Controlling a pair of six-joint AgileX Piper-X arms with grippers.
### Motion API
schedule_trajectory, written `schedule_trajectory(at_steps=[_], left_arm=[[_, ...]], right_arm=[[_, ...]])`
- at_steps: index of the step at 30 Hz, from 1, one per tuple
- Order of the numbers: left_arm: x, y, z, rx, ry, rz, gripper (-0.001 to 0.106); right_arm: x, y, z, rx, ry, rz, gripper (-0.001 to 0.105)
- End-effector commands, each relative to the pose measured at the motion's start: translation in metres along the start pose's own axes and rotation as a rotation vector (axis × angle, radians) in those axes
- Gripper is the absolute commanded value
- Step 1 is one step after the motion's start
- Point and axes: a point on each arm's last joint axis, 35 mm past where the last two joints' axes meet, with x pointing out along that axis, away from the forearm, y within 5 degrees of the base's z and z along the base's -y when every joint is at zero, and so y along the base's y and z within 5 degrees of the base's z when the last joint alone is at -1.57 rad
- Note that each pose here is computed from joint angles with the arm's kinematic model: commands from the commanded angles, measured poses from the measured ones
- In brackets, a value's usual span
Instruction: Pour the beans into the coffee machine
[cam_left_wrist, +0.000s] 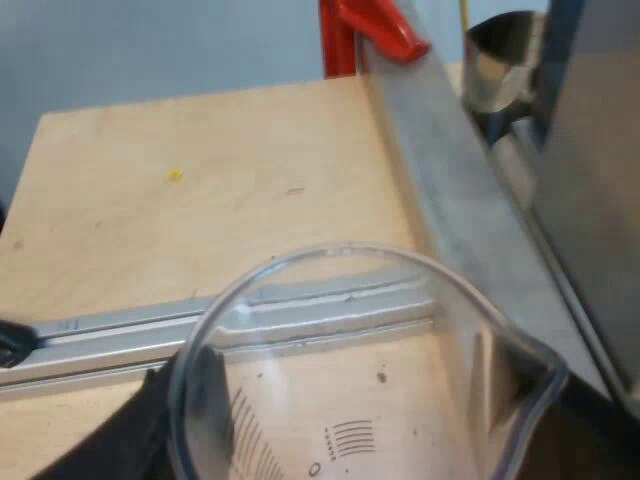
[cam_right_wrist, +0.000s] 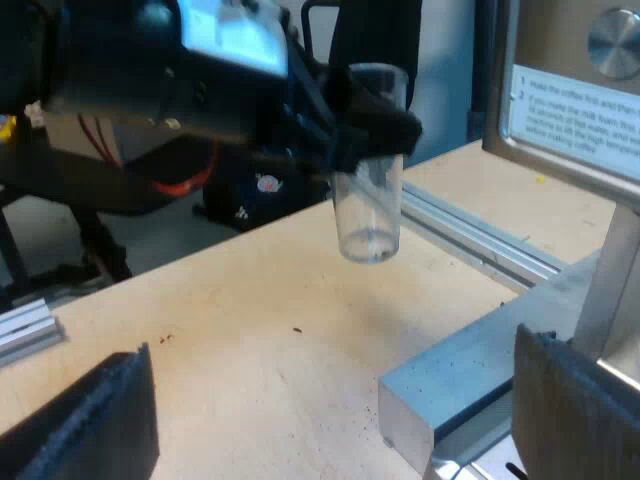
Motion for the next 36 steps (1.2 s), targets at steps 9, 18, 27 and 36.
schedule_trajectory(at_steps=[9, 18, 27, 36], left_arm=[[0.052, 0.017, -0.025, -0.008, 0.026, 0.069, 0.001], [0.085, 0.026, -0.054, -0.019, 0.078, 0.072, 0.017], [0.094, 0.029, -0.073, -0.037, 0.156, 0.062, 0.052], [0.088, 0.028, -0.088, -0.072, 0.317, 0.071, 0.086]], right_arm=[[0.02, 0.009, -0.019, -0.005, 0.019, 0.004, 0.074], [0.022, 0.01, -0.023, -0.008, 0.034, 0.007, 0.074], [0.022, 0.01, -0.023, -0.008, 0.034, 0.007, 0.074], [0.022, 0.01, -0.023, -0.008, 0.034, 0.007, 0.074]])
